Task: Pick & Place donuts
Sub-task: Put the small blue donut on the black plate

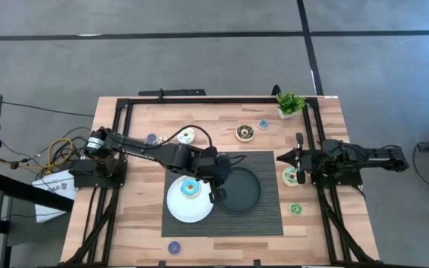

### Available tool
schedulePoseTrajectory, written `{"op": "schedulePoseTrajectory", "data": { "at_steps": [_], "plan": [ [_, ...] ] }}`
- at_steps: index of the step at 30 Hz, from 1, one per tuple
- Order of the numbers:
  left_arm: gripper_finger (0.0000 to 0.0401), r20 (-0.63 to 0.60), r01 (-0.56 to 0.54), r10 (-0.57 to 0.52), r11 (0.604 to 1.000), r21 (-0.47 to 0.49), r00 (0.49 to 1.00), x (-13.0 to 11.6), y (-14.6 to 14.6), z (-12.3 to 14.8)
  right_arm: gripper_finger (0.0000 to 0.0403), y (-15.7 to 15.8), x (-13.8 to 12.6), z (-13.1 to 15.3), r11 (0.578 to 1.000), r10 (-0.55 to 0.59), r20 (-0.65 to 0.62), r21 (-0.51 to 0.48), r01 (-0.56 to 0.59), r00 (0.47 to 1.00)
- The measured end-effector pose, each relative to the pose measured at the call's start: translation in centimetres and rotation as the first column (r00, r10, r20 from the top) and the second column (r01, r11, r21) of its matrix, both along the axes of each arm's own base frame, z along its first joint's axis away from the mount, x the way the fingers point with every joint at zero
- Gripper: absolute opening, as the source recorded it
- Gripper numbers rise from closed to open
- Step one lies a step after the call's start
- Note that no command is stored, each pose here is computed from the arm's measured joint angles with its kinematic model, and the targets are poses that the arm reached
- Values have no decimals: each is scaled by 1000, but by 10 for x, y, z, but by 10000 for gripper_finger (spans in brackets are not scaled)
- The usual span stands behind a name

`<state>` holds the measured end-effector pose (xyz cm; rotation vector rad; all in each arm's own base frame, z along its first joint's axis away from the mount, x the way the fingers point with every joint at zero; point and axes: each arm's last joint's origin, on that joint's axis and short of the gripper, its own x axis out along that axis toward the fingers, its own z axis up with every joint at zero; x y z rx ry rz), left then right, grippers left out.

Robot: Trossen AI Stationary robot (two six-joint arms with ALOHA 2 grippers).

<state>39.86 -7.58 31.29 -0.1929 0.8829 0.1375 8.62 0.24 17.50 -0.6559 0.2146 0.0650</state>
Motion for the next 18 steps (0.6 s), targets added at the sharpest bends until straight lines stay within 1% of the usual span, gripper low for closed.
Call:
{"op": "schedulePoseTrajectory", "data": {
  "at_steps": [2, 4, 5, 6, 7, 10, 12, 13, 15, 18],
  "plan": [
    [2, 1, -2, 2, 1000, -4, 1000, 0, -1, 0, 0, 0, 0, 0, 998, -11, 0, 57, 11, 1000],
    [3, 1, -2, 2, 1000, -4, 1000, 0, -1, 0, 0, 0, 0, 0, 981, -40, -3, 190, 40, 999],
    [4, 1, -5, 5, 1000, -7, 1000, 0, -1, 0, 0, 0, 0, 0, 962, -58, -5, 267, 58, 998],
    [5, 2, -16, 16, 1000, -16, 1000, 0, -1, 0, 0, 0, 0, 0, 934, -77, -9, 349, 75, 997],
    [5, 4, -28, 28, 999, -26, 1000, 0, -1, 0, 0, 0, 0, 1, 897, -96, -13, 433, 92, 995],
    [5, 4, -49, 50, 998, -43, 999, 0, -1, 0, 0, 0, 0, 1, 754, -144, -38, 643, 134, 989],
    [5, 4, -51, 52, 998, -44, 999, 0, -1, 0, 0, 0, 0, 1, 673, -163, -54, 724, 151, 985],
    [5, 4, -53, 54, 998, -46, 999, 0, -1, 0, 0, 0, 0, 1, 644, -168, -58, 750, 154, 984],
    [5, 4, -67, 68, 996, -57, 998, 0, -1, 0, 0, 0, 0, 1, 604, -176, -64, 781, 159, 982],
    [2, 5, -97, 98, 992, -80, 995, 0, -1, 0, 0, 0, 0, 2, 567, -182, -70, 807, 163, 981]
  ]
}}
